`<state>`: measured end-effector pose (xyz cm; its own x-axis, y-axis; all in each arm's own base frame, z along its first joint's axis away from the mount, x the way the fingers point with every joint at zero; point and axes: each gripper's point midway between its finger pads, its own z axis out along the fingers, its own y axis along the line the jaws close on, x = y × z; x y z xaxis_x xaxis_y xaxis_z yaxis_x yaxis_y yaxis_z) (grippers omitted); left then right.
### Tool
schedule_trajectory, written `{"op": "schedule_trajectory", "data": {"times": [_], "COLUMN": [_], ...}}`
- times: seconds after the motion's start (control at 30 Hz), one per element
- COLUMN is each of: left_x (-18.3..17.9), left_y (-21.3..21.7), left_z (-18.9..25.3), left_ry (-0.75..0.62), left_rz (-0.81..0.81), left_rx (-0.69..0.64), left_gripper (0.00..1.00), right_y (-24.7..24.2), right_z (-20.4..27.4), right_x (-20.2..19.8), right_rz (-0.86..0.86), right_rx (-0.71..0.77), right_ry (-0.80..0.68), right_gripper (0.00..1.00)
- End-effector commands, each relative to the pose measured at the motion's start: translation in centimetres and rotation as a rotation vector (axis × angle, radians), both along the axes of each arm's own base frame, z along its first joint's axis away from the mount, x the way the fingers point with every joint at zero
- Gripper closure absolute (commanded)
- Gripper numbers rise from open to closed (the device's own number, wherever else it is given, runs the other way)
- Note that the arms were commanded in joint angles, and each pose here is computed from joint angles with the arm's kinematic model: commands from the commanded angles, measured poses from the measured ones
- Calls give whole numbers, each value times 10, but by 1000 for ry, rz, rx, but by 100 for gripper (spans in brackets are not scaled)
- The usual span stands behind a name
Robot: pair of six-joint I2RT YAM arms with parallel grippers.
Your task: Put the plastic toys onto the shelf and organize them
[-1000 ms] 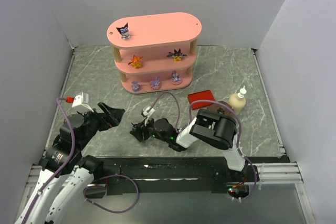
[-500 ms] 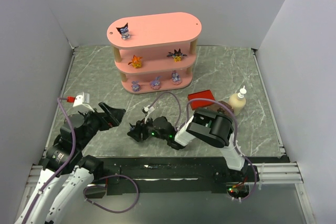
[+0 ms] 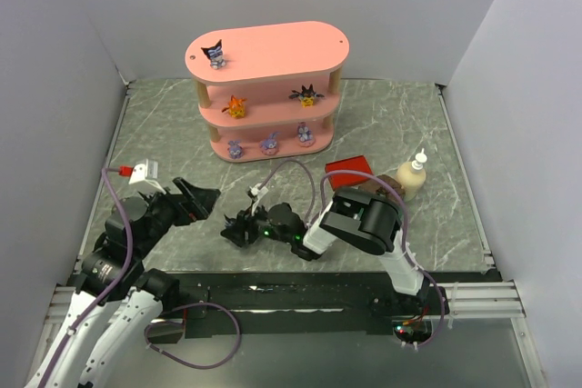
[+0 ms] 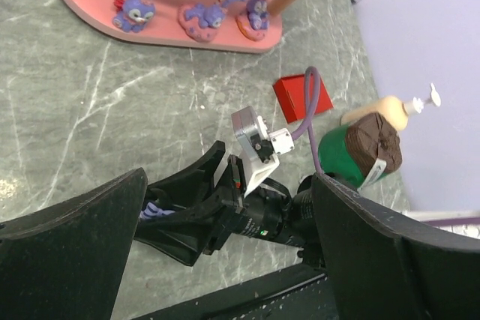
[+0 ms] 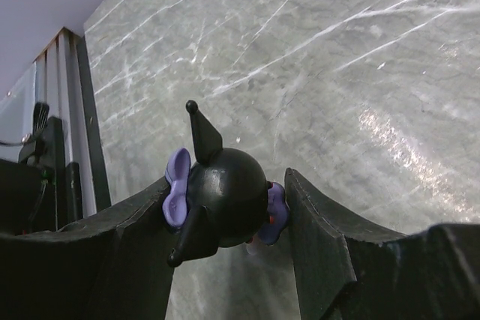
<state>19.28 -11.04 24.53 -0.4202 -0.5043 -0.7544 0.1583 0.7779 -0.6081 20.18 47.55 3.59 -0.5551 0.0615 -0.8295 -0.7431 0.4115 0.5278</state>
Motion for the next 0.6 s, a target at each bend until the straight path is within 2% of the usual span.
{"op": "schedule_trajectory", "data": {"times": [0.0, 0.07, 0.3, 0.43, 0.57], "left_x": [-1, -9, -26, -24, -29], "left_y": [-18, -30, -47, -42, -42], "left_z": [3, -5, -36, -54, -62], "left_ry": [-22, 32, 274, 358, 412], "left_rz": [-110, -195, -283, -201, -194], "left_rx": [6, 12, -21, -56, -77], "left_gripper": [4, 2, 4, 8, 14], "right_y": [-6, -8, -26, -35, -40], "right_z": [11, 27, 51, 72, 80], "right_x": [-21, -29, -60, -70, -74], "right_rz": [122, 176, 331, 364, 369], "right_rx": [28, 45, 31, 57, 65], "right_ry": [-66, -109, -187, -226, -237], "right_gripper": [98, 99, 100, 100, 100]}}
